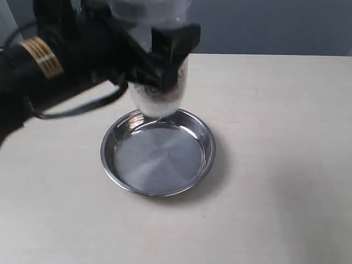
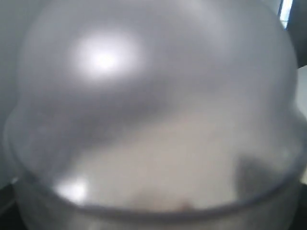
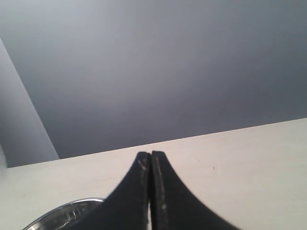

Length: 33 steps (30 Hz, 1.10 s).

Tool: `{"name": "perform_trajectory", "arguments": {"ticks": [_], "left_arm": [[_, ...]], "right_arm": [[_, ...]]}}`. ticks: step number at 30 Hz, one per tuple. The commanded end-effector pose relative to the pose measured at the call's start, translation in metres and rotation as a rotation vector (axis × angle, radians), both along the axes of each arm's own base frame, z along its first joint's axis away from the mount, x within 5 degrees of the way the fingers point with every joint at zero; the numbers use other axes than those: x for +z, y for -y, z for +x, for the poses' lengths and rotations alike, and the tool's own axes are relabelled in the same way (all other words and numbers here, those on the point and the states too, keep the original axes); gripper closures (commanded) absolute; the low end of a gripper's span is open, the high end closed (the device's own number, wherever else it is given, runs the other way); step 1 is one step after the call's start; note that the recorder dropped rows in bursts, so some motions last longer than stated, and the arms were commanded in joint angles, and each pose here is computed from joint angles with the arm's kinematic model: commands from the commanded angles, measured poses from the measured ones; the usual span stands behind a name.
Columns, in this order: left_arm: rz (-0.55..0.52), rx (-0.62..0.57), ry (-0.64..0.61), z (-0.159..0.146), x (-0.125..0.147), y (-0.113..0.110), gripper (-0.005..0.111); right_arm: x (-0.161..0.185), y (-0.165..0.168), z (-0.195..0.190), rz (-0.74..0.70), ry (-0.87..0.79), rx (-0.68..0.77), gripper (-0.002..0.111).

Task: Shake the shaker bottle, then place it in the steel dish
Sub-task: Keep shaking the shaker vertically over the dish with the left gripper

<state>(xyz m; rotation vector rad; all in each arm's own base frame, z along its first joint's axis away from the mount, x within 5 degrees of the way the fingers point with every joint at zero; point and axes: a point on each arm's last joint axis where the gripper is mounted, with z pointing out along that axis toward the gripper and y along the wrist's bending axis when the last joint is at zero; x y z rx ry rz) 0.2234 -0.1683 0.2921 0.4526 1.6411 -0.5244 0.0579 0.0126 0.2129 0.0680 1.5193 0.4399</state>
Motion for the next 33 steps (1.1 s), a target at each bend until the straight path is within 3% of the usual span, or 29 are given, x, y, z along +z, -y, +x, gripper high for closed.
{"name": "perform_trajectory", "arguments": {"ticks": [1,3,4,6,8,9,10,12,13,16,17,19,20,21,22,24,25,26,28,29,32,33], "left_arm": [[-0.045,0.01,-0.049,0.002,-0.017,0.002,0.106],[-0.093,-0.044,0.146,-0.007,0.036,0.0,0.106],[-0.075,-0.053,0.133,-0.01,0.043,-0.001,0.106],[0.037,-0.085,-0.024,-0.013,0.017,0.005,0.106],[0.364,-0.172,-0.026,-0.015,-0.022,0.008,0.106],[0.438,-0.162,-0.015,-0.008,-0.031,0.002,0.106],[0.397,-0.07,-0.046,0.006,-0.032,-0.014,0.106],[0.059,0.223,-0.181,0.032,-0.03,-0.05,0.106],[-0.061,0.271,-0.227,0.033,-0.028,-0.052,0.106],[0.172,-0.022,-0.104,0.005,-0.022,-0.013,0.106],[0.228,-0.068,-0.048,0.0,-0.02,-0.007,0.106],[0.084,0.131,-0.095,0.018,-0.022,-0.031,0.107],[-0.054,0.305,-0.174,0.03,-0.029,-0.051,0.107],[-0.119,0.363,-0.251,0.033,-0.034,-0.056,0.106],[-0.049,0.283,-0.267,0.027,-0.036,-0.045,0.106],[0.234,-0.008,-0.154,-0.002,-0.034,-0.012,0.106],[0.26,-0.045,-0.093,-0.007,-0.033,-0.008,0.106],[0.16,0.044,-0.076,0.0,-0.031,-0.017,0.106],[-0.19,0.418,-0.19,0.022,-0.036,-0.055,0.106],[-0.273,0.463,-0.267,0.024,-0.039,-0.058,0.106],[0.183,-0.041,-0.187,-0.009,-0.036,-0.003,0.106],[0.238,-0.101,-0.12,-0.014,-0.035,0.003,0.106]], "right_arm": [[-0.001,0.0,0.0,-0.005,0.0,0.001,0.109],[0.0,0.0,0.0,-0.005,0.001,-0.001,0.109],[0.0,0.0,0.0,-0.004,0.002,-0.003,0.109],[0.0,0.0,0.0,-0.005,0.001,-0.001,0.109],[0.0,0.001,0.0,-0.004,0.004,-0.008,0.109],[0.0,0.001,0.0,-0.003,0.005,-0.01,0.109],[0.0,0.0,0.0,-0.004,0.002,-0.002,0.109],[-0.001,-0.001,0.0,-0.006,-0.003,0.008,0.109],[0.0,0.0,0.0,-0.005,0.001,-0.002,0.109],[0.0,0.0,0.0,-0.004,0.003,-0.005,0.109],[0.0,0.0,0.0,-0.004,0.002,-0.003,0.109],[0.0,0.001,0.0,-0.004,0.003,-0.007,0.109],[0.0,0.001,0.0,-0.004,0.003,-0.007,0.109],[0.0,0.001,0.0,-0.004,0.003,-0.007,0.109],[0.0,0.001,0.0,-0.004,0.003,-0.007,0.109],[0.0,0.0,0.0,-0.004,0.003,-0.005,0.109],[0.0,0.0,0.0,-0.004,0.003,-0.005,0.109],[0.0,0.0,0.0,-0.004,0.003,-0.005,0.109],[0.0,0.0,0.0,-0.005,0.001,0.0,0.109],[0.0,0.001,0.0,-0.004,0.004,-0.008,0.109],[0.0,0.0,0.0,-0.004,0.003,-0.006,0.109],[0.0,0.0,0.0,-0.004,0.002,-0.003,0.109]]}}
